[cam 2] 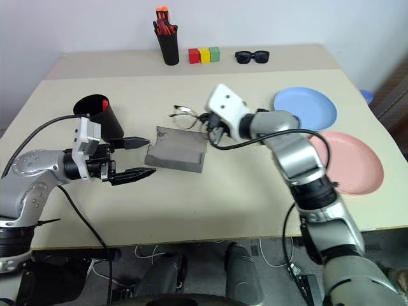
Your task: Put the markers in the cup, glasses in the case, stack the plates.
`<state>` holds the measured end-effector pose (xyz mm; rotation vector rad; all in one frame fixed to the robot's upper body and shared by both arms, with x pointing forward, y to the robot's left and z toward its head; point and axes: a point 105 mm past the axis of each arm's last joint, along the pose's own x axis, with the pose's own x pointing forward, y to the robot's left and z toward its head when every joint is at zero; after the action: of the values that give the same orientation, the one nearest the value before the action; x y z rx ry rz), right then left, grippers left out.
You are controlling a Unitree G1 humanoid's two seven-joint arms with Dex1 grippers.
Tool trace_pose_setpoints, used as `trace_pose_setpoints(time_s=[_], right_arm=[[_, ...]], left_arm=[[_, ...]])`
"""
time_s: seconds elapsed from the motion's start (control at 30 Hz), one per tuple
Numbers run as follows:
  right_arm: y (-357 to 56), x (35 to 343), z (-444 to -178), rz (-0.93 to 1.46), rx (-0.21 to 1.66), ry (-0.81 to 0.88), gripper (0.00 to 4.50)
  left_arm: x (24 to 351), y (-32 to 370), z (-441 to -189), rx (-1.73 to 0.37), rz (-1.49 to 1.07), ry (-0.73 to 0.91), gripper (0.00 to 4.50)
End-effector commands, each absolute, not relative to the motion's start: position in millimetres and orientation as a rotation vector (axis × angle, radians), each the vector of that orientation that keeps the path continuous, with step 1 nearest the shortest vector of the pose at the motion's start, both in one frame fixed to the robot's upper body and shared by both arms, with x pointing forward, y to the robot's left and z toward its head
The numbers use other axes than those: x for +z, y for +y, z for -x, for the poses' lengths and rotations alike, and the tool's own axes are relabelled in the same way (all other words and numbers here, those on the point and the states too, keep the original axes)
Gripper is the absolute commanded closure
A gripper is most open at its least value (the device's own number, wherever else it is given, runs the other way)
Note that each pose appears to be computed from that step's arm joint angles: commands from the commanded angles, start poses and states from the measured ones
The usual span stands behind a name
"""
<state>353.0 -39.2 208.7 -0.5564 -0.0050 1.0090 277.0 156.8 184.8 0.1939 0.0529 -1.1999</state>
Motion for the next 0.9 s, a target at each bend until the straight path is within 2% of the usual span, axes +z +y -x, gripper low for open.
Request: trace_pose_setpoints(time_s=[0.03, 0.3, 0.6, 0.9], right_arm=[[-22, 221, -353, 0.550, 1.041, -0.067, 4.46], [-3, 184, -358, 0.531, 1.066, 0.034, 4.46], [10, 169, -358, 0.467, 1.049, 0.090, 4.46], [10, 141, -351, 0.525, 1.061, 0.202, 4.46]], left_arm=[[201, 160, -272, -1.184, -0.222, 0.012, 0.00], [199, 159, -267, -1.173, -0.209, 0.024, 0.00], [194, 164, -266, -1.162, -0.214, 0.023, 0.00], [190, 167, -265, -1.158, -0.228, 0.027, 0.00]])
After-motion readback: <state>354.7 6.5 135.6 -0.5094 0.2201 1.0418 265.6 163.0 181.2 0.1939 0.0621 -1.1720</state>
